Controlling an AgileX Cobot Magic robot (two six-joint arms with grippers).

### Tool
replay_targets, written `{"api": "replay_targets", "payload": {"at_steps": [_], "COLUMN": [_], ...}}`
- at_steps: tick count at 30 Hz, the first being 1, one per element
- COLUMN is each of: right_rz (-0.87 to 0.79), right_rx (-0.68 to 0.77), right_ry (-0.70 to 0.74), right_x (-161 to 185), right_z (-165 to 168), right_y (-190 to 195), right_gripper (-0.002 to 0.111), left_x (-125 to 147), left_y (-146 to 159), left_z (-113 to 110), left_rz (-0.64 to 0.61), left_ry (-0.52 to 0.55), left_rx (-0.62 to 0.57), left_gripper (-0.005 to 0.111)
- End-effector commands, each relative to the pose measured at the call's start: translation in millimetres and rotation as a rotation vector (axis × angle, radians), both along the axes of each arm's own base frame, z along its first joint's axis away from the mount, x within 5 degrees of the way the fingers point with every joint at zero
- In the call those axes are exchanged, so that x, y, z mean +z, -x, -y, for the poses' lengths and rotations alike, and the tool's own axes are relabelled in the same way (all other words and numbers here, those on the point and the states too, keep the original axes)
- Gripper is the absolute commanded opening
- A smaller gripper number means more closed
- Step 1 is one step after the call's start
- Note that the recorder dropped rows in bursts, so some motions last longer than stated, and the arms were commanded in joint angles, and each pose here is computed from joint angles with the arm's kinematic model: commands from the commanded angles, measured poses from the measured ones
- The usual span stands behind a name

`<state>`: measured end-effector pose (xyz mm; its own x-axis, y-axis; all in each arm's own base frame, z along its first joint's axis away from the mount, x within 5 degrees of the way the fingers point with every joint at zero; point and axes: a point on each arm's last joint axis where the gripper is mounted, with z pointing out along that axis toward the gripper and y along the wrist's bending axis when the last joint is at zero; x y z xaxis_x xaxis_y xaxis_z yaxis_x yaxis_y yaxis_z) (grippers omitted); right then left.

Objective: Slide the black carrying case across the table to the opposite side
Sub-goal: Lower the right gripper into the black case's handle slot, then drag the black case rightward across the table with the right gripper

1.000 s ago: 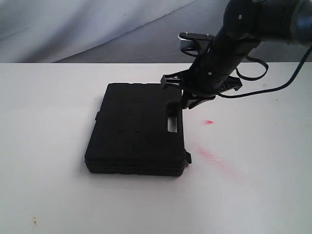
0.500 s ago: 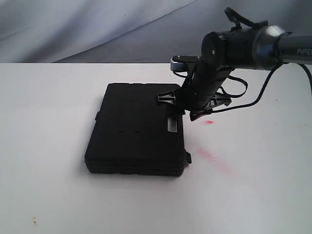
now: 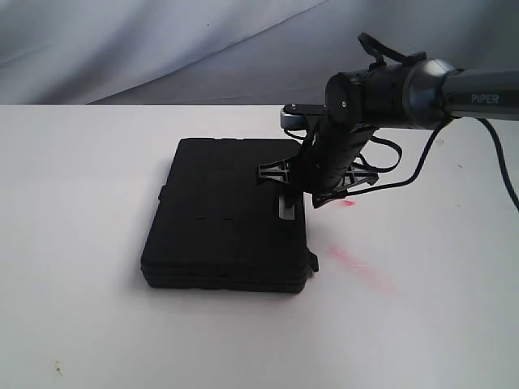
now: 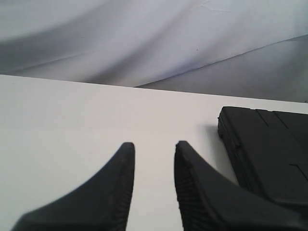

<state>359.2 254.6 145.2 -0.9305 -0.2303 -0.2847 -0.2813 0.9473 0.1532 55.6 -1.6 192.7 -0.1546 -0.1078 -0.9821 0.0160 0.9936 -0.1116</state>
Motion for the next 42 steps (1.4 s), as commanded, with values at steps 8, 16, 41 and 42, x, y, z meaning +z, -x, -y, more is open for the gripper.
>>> {"api": "replay_targets", "payload": {"at_steps": [8,16,41,42], "right_rz": [0.018,0.005,-0.042,-0.042], "right_rx": [-0.013,-0.019,-0.017,-0.017], "right_ry": [-0.026,-0.023,0.009,0.009], "right_x": [2.7,2.3,-13.2,-13.4], "right_z": [-2.7,-2.3,-1.7,-1.7], "right_y": [-1.5,-0.5,0.7,0.7], "right_gripper": [0.034,0.034,0.023,0.020], "left_x": [-1.3,-1.3,-1.3,-1.3], "left_y": [0.2,0.2,0.2,0.2], "left_z": [-0.3,-0.3,-0.3,-0.3], "left_rz": [0.000,0.000,0.000,0.000], "left_ry": [-0.003,-0.003,-0.004,-0.004], "left_rx": [0.003,0.003,0.003,0.003], "left_gripper": [0.029,0.029,0.029,0.029]}}
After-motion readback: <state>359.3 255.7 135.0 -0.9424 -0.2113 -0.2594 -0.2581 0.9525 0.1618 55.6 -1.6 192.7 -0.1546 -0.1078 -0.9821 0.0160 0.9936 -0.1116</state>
